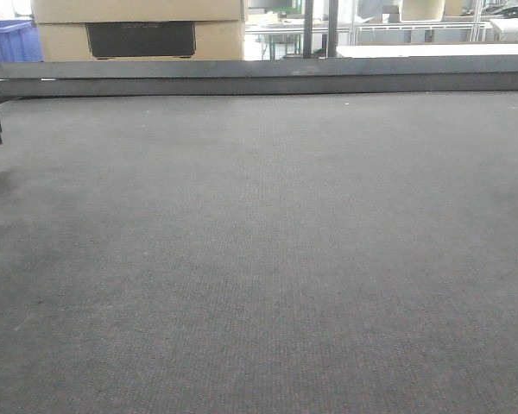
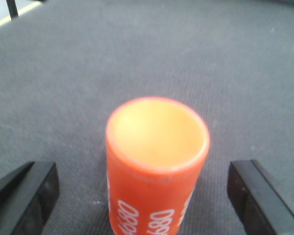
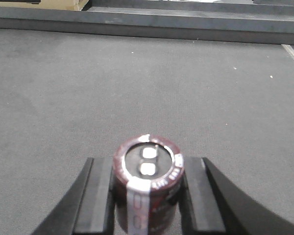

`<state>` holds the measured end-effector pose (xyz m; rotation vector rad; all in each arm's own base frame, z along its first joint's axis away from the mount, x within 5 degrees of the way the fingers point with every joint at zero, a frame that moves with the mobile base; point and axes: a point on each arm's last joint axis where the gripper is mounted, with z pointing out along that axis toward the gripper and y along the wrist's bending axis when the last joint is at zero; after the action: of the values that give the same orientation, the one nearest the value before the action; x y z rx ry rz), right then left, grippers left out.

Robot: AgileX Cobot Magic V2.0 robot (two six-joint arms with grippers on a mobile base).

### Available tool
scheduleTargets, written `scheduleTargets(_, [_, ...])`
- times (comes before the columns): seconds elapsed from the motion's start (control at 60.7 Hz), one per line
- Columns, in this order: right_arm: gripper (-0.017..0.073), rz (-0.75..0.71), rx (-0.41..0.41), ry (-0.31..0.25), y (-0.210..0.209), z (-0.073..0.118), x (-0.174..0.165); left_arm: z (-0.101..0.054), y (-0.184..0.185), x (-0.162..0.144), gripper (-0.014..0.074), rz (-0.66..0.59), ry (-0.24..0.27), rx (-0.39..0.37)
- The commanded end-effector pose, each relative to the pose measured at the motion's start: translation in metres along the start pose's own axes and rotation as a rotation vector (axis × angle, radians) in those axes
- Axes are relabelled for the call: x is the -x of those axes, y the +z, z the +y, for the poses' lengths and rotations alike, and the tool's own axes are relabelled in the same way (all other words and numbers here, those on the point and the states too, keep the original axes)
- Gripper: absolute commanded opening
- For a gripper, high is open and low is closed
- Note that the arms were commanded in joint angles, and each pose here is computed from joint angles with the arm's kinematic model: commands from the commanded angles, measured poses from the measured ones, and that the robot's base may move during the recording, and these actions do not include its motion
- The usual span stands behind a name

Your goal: Place cylindrical capacitor in blue bin on shelf

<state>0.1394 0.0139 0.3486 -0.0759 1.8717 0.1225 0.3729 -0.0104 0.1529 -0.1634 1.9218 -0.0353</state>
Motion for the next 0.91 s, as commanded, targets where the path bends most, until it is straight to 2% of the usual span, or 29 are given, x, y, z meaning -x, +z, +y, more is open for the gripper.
scheduleTargets(0.0, [-0.0162, -0.027, -0.006, -0.012, -0.002, 0.000, 0.002, 0.000, 0.005, -0.003, 0.0601, -0.015, 0.005, 0.000])
scheduleTargets(0.165, [-0.0162, -0.027, -0.006, -0.012, -0.002, 0.000, 0.002, 0.002, 0.012, -0.009, 0.0598, -0.010, 0.005, 0.007])
scheduleTargets(0.264, [-0.0162, -0.027, -0.006, -0.012, -0.002, 0.000, 0.002, 0.007, 0.015, -0.006, 0.0546, -0.016, 0.000, 0.018])
scheduleTargets(0.329, [-0.0162, -0.028, -0.004, -0.012, -0.002, 0.000, 0.002, 0.012, 0.017, -0.001, 0.0455, -0.031, -0.006, 0.030])
scheduleTargets(0.412, [-0.0162, -0.028, -0.004, -0.012, -0.002, 0.000, 0.002, 0.017, 0.019, 0.004, 0.0298, -0.043, -0.013, 0.042])
scheduleTargets(0.494, [-0.0162, -0.028, -0.004, -0.012, -0.002, 0.000, 0.002, 0.021, 0.020, 0.007, 0.0104, -0.048, -0.018, 0.053])
scheduleTargets(0.609, [-0.0162, -0.028, -0.004, -0.012, -0.002, 0.000, 0.002, 0.023, 0.020, 0.007, -0.0113, -0.042, -0.020, 0.058])
scheduleTargets(0.708, [-0.0162, -0.028, -0.004, -0.012, -0.002, 0.000, 0.002, 0.021, 0.017, 0.008, -0.0108, -0.002, 0.008, 0.035])
scheduleTargets(0.824, [-0.0162, -0.028, -0.004, -0.012, -0.002, 0.000, 0.002, 0.014, 0.005, 0.022, -0.0108, 0.042, 0.089, -0.019])
scheduleTargets(0.889, [-0.0162, -0.028, -0.004, -0.012, -0.002, 0.000, 0.002, 0.011, -0.006, 0.037, -0.0108, 0.044, 0.117, -0.036])
